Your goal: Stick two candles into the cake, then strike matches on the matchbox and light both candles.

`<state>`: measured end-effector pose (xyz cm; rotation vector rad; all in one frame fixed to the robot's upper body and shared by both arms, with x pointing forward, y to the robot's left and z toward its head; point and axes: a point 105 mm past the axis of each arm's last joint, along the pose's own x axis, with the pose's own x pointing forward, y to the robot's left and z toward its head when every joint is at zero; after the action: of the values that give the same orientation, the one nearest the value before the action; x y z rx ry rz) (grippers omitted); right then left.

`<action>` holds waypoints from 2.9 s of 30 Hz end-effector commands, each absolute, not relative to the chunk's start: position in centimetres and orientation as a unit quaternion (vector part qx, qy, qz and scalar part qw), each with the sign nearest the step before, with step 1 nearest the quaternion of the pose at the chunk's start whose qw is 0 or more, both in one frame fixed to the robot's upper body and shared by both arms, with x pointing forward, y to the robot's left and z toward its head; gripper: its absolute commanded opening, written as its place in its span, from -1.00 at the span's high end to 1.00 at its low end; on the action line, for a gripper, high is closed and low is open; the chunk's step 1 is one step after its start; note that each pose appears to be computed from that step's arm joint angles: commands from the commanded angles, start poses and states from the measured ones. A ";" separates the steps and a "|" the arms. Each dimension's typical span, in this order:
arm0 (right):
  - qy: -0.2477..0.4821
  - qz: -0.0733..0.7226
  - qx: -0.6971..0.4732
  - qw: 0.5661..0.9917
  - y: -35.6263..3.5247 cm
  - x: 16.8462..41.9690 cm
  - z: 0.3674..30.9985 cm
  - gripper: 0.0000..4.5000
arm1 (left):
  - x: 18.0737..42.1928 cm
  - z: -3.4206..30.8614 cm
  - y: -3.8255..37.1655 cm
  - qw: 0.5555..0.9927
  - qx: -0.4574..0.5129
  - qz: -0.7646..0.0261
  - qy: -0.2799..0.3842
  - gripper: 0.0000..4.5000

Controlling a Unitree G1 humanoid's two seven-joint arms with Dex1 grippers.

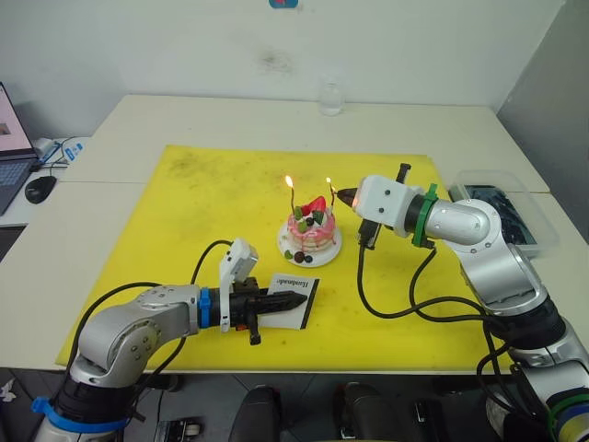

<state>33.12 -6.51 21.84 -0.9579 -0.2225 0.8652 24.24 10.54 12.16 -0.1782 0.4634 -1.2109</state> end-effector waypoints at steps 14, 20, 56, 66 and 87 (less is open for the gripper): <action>-0.047 0.295 -0.373 0.878 -14.1 32.1 23.4 0.99 | 23.6 12.9 9.6 0.783 -0.083 -0.584 0.198 1.00; 0.007 0.118 -0.284 0.951 -23.0 31.6 23.5 0.99 | 23.5 12.7 9.3 0.782 -0.088 -0.585 0.199 1.00; -0.061 0.039 -0.242 0.968 -25.8 30.3 23.1 -0.98 | 24.1 13.1 10.0 0.797 -0.153 -0.528 0.253 1.00; 0.027 0.400 -0.205 0.893 -15.2 24.6 20.5 -0.98 | 23.8 10.7 10.2 0.796 -0.170 -0.465 0.349 1.00; 0.117 0.476 -0.232 0.840 -14.6 22.1 18.9 -1.00 | 23.5 14.2 12.5 0.811 -0.081 -0.475 0.330 -0.99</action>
<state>22.29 -14.57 17.76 -0.4530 0.3003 1.0063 23.81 12.43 12.44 -0.2017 0.7648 -0.9886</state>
